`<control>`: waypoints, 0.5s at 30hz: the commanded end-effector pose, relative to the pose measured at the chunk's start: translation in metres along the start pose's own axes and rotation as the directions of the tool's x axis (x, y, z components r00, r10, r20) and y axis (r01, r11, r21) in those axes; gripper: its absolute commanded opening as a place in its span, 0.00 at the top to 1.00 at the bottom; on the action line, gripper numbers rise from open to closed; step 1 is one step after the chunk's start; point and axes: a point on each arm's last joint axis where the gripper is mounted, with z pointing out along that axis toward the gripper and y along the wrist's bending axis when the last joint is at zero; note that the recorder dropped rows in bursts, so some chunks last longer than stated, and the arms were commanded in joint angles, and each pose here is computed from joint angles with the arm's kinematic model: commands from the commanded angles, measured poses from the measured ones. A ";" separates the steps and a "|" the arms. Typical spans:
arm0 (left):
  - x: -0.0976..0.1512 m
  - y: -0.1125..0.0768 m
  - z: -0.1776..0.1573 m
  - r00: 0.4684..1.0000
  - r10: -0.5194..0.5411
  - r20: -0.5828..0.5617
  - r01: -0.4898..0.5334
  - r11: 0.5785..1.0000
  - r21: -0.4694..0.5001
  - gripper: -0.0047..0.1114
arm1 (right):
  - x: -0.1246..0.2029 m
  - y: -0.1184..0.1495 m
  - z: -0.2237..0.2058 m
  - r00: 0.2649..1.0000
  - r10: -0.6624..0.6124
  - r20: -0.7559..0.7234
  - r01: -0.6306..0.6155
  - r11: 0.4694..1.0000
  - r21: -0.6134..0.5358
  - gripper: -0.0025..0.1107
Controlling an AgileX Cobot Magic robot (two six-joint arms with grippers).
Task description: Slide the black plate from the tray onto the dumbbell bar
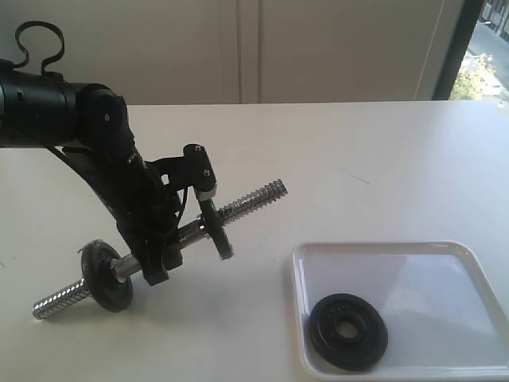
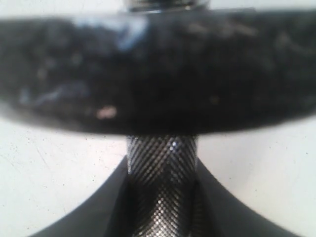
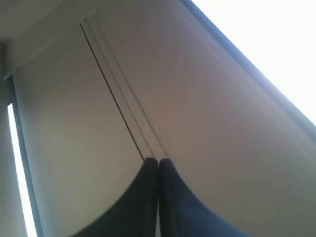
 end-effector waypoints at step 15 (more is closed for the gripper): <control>-0.010 -0.001 -0.028 0.995 -0.018 0.093 0.022 0.999 -0.040 0.96 | 0.034 -0.005 0.020 0.542 -0.077 -0.837 0.366 0.918 0.152 0.98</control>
